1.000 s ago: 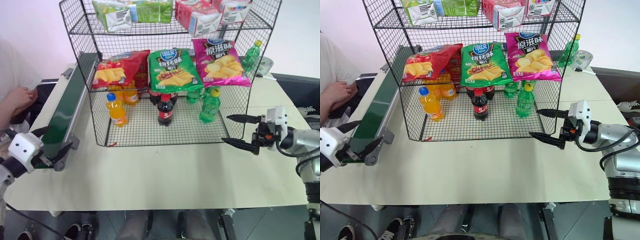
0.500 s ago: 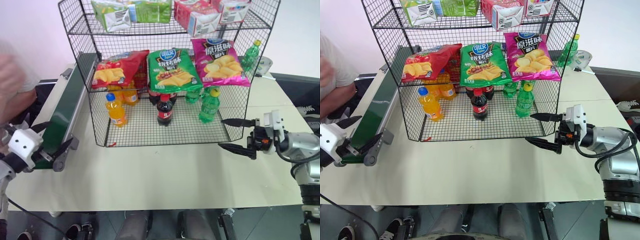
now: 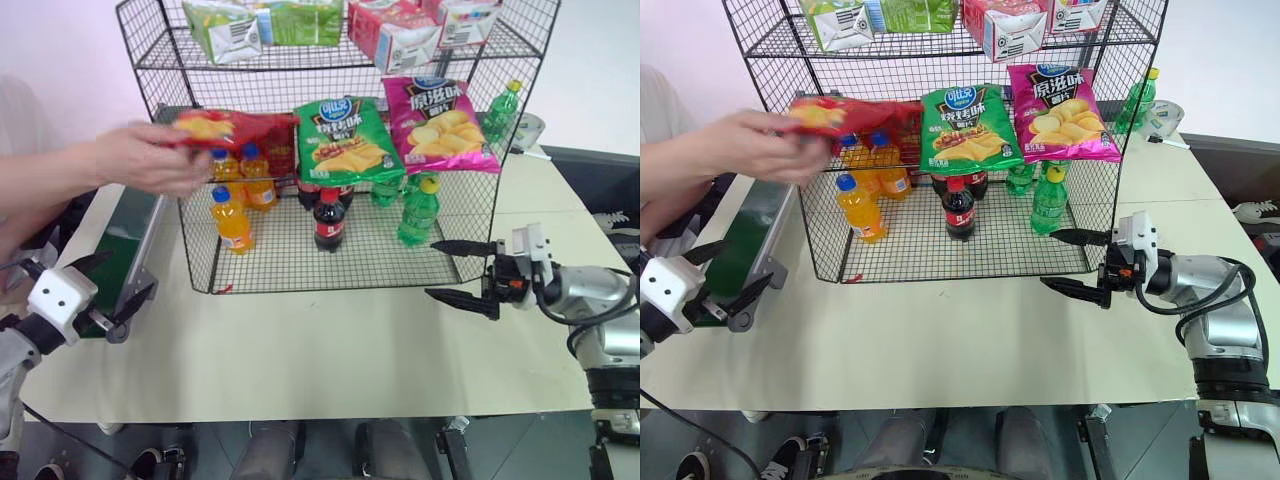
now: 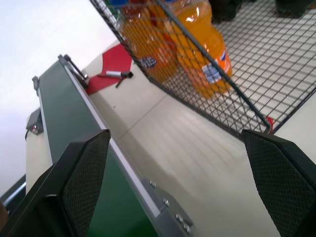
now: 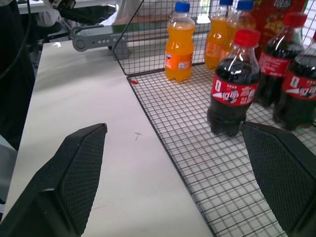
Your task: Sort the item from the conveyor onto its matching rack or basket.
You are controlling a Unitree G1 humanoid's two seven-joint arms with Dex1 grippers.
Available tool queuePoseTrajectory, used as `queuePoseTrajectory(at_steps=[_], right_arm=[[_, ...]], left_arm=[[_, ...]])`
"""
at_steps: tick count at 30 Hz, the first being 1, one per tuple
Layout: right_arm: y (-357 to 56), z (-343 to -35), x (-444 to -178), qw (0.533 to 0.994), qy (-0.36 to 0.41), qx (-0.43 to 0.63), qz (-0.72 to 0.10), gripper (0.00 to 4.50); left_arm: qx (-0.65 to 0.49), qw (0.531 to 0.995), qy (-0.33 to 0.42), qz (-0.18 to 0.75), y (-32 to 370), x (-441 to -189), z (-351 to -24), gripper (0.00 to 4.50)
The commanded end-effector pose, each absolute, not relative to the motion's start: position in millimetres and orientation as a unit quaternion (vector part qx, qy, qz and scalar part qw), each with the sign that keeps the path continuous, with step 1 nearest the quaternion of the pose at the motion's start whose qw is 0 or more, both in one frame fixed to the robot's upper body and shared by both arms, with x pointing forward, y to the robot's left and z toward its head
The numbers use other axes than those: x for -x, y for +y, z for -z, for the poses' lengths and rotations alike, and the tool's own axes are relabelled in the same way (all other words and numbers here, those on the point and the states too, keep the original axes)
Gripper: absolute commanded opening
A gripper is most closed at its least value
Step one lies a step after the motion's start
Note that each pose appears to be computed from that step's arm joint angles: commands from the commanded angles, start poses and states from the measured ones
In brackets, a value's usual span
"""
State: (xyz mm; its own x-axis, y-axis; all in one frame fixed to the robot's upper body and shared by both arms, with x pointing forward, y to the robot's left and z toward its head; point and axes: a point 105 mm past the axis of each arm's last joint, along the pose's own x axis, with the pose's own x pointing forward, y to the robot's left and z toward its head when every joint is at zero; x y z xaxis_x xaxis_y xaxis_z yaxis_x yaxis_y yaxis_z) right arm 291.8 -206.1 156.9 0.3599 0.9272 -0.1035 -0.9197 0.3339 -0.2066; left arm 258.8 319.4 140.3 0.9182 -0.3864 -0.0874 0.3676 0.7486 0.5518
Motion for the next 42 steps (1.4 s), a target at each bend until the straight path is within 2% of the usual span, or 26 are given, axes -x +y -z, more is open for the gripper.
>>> queuePoseTrajectory(at_steps=[1, 6, 10, 17, 25, 28, 30, 35, 42], right_arm=[[-204.6, -164.0, -295.1, 0.815, -0.030, 0.128, -0.564, 4.50], [-196.4, -167.5, -295.1, 0.809, -0.033, 0.133, -0.572, 4.50], [-186.3, -171.9, -295.9, 0.805, -0.039, 0.123, -0.579, 4.50], [-161.6, -175.3, -286.2, 0.782, -0.046, 0.099, -0.614, 4.50], [-103.4, -184.3, -272.8, 0.755, -0.098, 0.046, -0.647, 4.50], [-89.8, -177.7, -266.2, 0.738, -0.097, 0.047, -0.666, 4.50], [-85.6, -170.6, -259.8, 0.720, -0.094, 0.067, -0.685, 4.50], [-81.2, -178.9, -255.1, 0.703, -0.112, 0.060, -0.700, 4.50], [-81.8, -176.8, -261.5, 0.712, -0.111, 0.065, -0.690, 4.50]], left_arm=[[-0.302, 0.934, -0.048, 0.188, 321.3, -254.3, -158.0, 4.43], [-0.316, 0.927, -0.046, 0.195, 317.6, -250.7, -157.6, 4.43], [-0.311, 0.919, -0.026, 0.240, 302.9, -239.4, -142.4, 4.43], [-0.347, 0.920, -0.034, 0.180, 326.2, -242.2, -155.4, 4.43], [-0.388, 0.914, -0.054, 0.108, 336.1, -238.7, -161.0, 4.43], [-0.411, 0.905, -0.054, 0.093, 339.3, -238.4, -160.8, 4.43], [-0.417, 0.904, -0.057, 0.079, 343.6, -239.8, -162.9, 4.43], [-0.442, 0.894, -0.058, 0.031, 357.0, -243.9, -169.6, 4.43], [-0.496, 0.865, -0.064, 0.036, 353.0, -245.9, -170.7, 4.43]])
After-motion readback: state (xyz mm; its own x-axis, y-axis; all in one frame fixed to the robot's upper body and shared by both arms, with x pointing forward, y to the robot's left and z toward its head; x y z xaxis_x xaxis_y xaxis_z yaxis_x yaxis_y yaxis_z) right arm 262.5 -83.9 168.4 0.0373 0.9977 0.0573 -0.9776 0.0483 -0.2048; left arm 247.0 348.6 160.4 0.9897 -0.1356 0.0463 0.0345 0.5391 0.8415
